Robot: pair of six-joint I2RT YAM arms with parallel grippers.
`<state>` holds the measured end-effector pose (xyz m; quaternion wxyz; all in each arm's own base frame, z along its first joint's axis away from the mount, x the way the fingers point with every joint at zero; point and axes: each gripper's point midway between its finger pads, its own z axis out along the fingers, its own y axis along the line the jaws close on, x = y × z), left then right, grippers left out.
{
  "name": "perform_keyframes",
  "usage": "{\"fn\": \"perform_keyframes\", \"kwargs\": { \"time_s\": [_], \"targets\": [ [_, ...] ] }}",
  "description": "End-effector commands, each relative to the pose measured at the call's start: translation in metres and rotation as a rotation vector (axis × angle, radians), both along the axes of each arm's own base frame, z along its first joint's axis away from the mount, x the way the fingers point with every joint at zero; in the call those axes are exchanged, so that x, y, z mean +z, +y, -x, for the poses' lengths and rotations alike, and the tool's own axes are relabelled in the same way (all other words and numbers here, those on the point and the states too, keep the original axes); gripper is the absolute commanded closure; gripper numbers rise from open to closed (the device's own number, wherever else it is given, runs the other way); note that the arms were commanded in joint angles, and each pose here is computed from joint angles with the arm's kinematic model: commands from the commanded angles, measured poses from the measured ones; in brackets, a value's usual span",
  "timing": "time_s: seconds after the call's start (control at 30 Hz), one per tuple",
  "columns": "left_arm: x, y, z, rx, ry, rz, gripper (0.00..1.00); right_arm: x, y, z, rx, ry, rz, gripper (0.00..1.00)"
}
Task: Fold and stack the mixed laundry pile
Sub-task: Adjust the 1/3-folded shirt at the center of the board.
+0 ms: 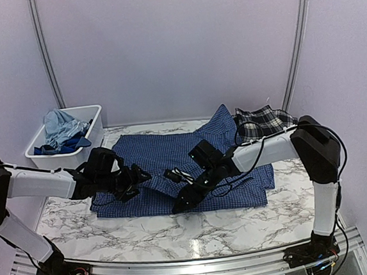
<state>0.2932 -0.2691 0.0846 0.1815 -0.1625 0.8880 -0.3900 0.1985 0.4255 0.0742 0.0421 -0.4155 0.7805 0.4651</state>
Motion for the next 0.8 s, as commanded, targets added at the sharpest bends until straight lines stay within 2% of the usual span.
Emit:
{"fn": "perform_keyframes", "kwargs": {
  "time_s": [0.0,0.1,0.17,0.3,0.4,0.47,0.57,0.63,0.77],
  "targets": [
    [0.005,-0.007,-0.004,-0.034,-0.04,0.009,0.19,0.023,-0.003,0.005,0.036,-0.042,-0.037,0.47],
    [0.003,-0.011,-0.008,-0.042,-0.042,0.007,0.19,0.031,-0.006,0.0,0.027,-0.053,-0.044,0.47],
    [0.005,-0.011,-0.01,-0.04,-0.051,0.008,0.19,0.056,-0.003,-0.009,0.002,-0.074,-0.116,0.47],
    [0.006,-0.007,-0.011,-0.018,-0.062,0.005,0.17,0.084,0.001,-0.05,-0.142,-0.129,-0.176,0.48],
    [0.005,-0.007,-0.012,-0.016,-0.063,0.009,0.11,0.067,0.002,-0.086,-0.288,-0.114,-0.114,0.55],
    [0.007,-0.009,-0.014,-0.02,-0.073,0.011,0.08,0.05,0.005,-0.101,-0.337,-0.105,-0.05,0.64],
    [0.008,-0.013,-0.02,-0.028,-0.083,0.009,0.04,0.031,0.009,-0.119,-0.398,-0.111,0.007,0.7],
    [0.005,-0.016,-0.026,-0.034,-0.067,0.018,0.04,0.023,0.012,-0.129,-0.414,-0.115,0.037,0.72],
    [0.004,-0.025,-0.032,-0.053,-0.045,0.038,0.05,0.016,0.035,-0.121,-0.337,-0.099,0.026,0.73]
  ]
}}
